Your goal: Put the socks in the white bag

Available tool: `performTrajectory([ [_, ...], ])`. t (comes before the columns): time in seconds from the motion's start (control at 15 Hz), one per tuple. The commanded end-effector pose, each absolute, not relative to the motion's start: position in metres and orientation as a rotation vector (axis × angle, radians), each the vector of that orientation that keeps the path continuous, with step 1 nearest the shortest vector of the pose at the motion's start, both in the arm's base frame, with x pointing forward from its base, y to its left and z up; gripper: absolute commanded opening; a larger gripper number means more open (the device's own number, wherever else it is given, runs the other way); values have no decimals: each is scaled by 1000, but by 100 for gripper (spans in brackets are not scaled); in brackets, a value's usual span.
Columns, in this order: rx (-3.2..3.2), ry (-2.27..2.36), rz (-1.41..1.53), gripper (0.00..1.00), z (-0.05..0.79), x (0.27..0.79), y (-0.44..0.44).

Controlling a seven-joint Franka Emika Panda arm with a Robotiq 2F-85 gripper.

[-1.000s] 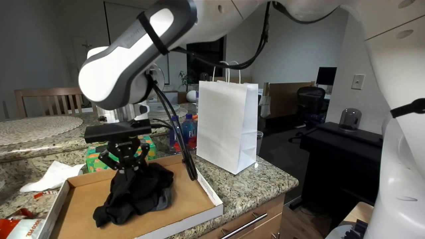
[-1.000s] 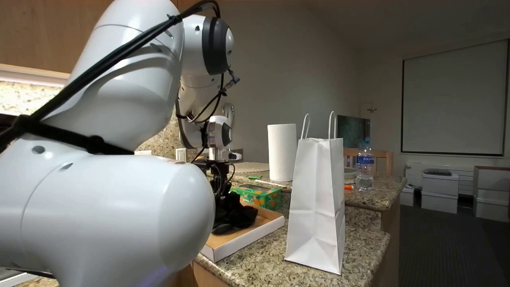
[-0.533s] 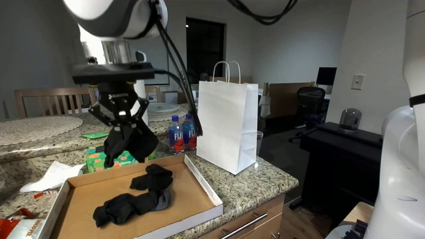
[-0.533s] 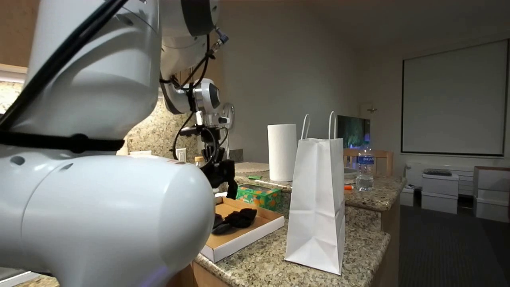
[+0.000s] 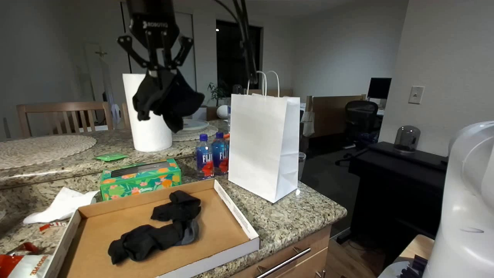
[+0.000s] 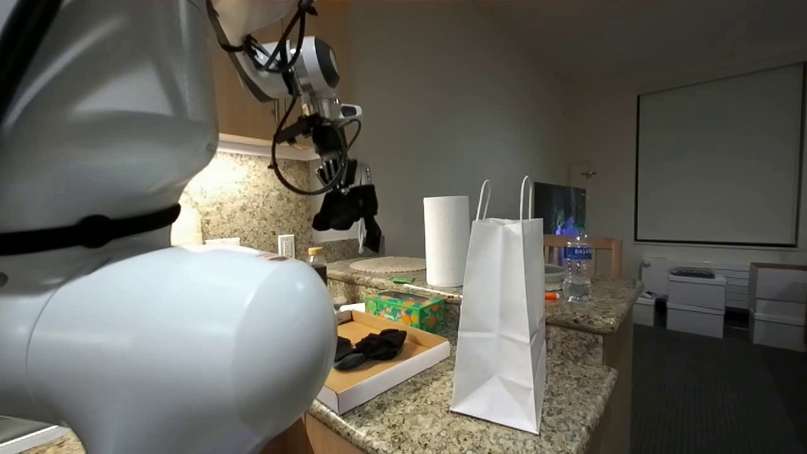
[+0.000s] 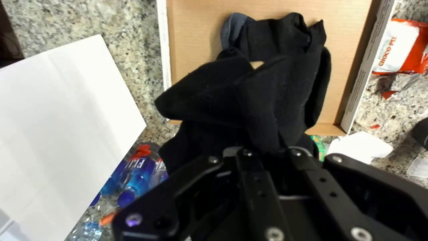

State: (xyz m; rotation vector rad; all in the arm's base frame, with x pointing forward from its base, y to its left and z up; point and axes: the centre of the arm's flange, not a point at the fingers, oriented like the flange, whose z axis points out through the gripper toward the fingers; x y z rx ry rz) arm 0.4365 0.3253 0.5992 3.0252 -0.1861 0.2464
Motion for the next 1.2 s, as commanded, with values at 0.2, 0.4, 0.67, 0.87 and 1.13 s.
performTrajectory([
  [0.2, 2938, -182, 239, 10, 690, 449, 231],
  [0.4, 2981, -351, 285, 10, 728, 456, 163],
  [0.67, 2987, -651, 382, 10, 766, 466, 91],
  [0.87, 2972, -670, 397, 14, 766, 467, 82],
  [1.13, 2976, -680, 398, 14, 767, 468, 80],
])
